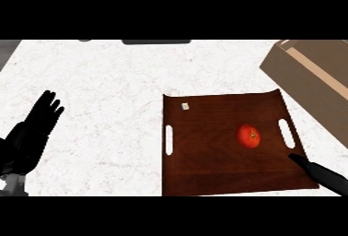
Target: Pick the tomato from the tray and place it in the cardboard box
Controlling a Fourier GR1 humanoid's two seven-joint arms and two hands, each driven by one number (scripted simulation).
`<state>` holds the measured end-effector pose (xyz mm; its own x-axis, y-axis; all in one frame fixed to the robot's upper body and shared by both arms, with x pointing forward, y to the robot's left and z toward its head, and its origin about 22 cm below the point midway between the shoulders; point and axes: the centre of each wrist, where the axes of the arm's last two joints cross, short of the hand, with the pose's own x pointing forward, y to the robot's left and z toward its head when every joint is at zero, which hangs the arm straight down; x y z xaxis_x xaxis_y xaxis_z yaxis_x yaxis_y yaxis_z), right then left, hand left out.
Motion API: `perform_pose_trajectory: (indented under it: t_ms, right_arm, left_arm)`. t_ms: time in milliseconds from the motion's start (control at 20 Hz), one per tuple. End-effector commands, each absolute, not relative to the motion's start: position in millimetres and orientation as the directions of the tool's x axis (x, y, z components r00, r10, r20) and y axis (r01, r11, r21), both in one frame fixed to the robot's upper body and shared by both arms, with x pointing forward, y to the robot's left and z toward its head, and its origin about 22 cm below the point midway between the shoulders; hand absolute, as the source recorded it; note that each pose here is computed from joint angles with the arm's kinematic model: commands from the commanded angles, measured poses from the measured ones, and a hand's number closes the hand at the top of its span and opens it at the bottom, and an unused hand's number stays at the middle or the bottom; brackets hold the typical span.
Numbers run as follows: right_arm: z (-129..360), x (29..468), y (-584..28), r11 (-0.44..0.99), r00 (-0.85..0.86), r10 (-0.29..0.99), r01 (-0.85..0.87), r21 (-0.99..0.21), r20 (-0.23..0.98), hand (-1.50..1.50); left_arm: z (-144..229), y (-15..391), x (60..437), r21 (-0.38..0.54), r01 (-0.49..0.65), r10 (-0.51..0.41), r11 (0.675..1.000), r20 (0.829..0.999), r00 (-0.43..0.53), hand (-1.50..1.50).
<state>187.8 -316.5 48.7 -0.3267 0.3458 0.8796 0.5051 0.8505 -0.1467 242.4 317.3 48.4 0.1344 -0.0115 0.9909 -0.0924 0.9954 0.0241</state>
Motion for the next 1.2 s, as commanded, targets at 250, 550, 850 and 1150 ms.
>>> perform_pose_trajectory:
  t_ms: [250,550,850,1150]
  right_arm:
    - [85,159,-329,0.682,0.102,0.686,0.255,-0.686,0.72,-1.5]
    - [122,172,-299,0.607,0.296,0.75,0.047,-0.794,0.591,-1.5]
    - [154,208,-261,0.629,0.386,0.739,-0.101,-0.771,0.552,-1.5]
    - [156,234,-263,0.67,0.442,0.711,-0.189,-0.718,0.547,-1.5]
  left_arm:
    - [54,321,248,0.023,-0.079,-0.013,0.997,0.992,0.124,0.0]
    - [70,312,252,0.013,-0.04,-0.009,0.999,0.994,0.107,0.0]
    - [48,305,250,0.009,-0.037,-0.005,0.999,0.993,0.119,0.0]
    - [58,320,255,-0.006,-0.055,0.013,0.998,0.991,0.131,0.0]
